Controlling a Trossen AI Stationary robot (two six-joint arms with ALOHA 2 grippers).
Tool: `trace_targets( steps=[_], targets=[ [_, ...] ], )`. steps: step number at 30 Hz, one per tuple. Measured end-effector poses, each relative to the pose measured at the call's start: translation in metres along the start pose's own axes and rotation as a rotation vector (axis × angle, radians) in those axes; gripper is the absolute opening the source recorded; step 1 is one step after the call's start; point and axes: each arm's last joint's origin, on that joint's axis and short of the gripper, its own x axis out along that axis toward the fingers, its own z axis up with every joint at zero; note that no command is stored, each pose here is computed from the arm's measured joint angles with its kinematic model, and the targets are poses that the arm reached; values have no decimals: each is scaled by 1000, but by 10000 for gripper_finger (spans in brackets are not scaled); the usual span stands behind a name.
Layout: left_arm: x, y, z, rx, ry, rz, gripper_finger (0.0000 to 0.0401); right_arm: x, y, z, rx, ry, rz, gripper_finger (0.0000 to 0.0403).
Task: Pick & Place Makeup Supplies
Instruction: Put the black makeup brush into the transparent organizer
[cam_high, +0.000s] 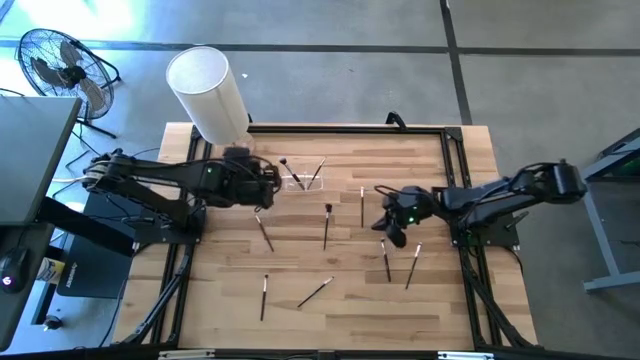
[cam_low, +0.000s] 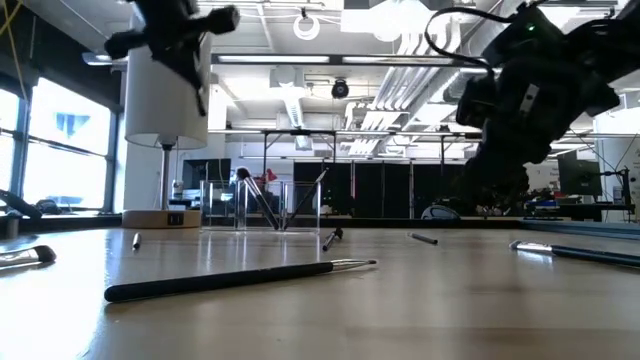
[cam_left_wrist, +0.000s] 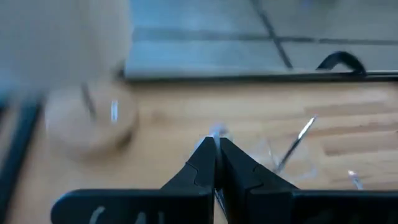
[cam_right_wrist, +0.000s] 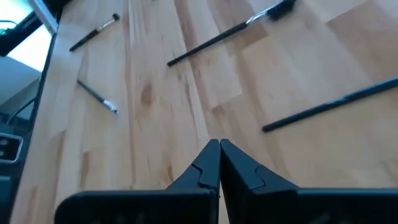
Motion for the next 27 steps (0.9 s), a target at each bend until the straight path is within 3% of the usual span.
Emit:
trace_targets(
  steps=[5,10,19,27],
  targets=[
    [11,-21,2,304,-110,-38,1,-6,1,2,-7,-56,-14,2],
    [41,-41,2,399,-158,-6,1,-6,2,3,-9,-69,-17,1],
    [92,-43,-14,415,-159,168,0,-7,1,3,14,-64,-20,2],
    [113,-33,-26,355,-171,200,0,-7,-2,5,24,-81,-44,1]
  ],
)
